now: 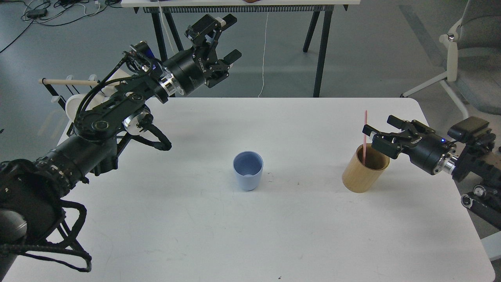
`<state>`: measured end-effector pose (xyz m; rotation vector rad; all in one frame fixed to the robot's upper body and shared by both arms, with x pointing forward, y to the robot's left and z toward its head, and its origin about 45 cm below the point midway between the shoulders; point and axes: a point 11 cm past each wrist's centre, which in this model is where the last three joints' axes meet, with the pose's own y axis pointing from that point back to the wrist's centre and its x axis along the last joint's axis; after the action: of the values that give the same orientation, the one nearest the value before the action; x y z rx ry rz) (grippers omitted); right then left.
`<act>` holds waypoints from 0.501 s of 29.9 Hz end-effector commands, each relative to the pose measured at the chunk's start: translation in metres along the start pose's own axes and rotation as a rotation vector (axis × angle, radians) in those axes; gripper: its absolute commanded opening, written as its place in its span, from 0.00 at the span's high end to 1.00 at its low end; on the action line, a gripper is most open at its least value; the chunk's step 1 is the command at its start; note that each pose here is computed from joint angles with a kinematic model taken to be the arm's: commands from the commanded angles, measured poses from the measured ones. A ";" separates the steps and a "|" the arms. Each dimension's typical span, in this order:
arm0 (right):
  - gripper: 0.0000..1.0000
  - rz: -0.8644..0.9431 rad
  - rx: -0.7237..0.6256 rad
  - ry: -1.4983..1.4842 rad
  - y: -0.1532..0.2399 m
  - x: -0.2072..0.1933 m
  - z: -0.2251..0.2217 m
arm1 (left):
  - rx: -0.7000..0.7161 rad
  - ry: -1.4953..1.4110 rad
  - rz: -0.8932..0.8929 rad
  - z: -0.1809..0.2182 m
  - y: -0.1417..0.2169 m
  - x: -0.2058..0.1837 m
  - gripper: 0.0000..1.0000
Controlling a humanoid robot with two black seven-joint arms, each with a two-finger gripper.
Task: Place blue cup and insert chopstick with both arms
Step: 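Reach the right gripper to the pink stick in the tan cup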
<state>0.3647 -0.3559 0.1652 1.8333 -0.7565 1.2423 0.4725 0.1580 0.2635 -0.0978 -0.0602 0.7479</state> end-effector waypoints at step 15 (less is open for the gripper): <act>0.73 0.029 0.039 -0.048 -0.032 -0.017 -0.025 | 0.026 0.025 0.010 -0.017 0.009 -0.003 0.01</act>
<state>0.3742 -0.3163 0.1463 1.8988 -0.7909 1.2404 0.4663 0.1607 0.2467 -0.0847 -0.0282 0.7553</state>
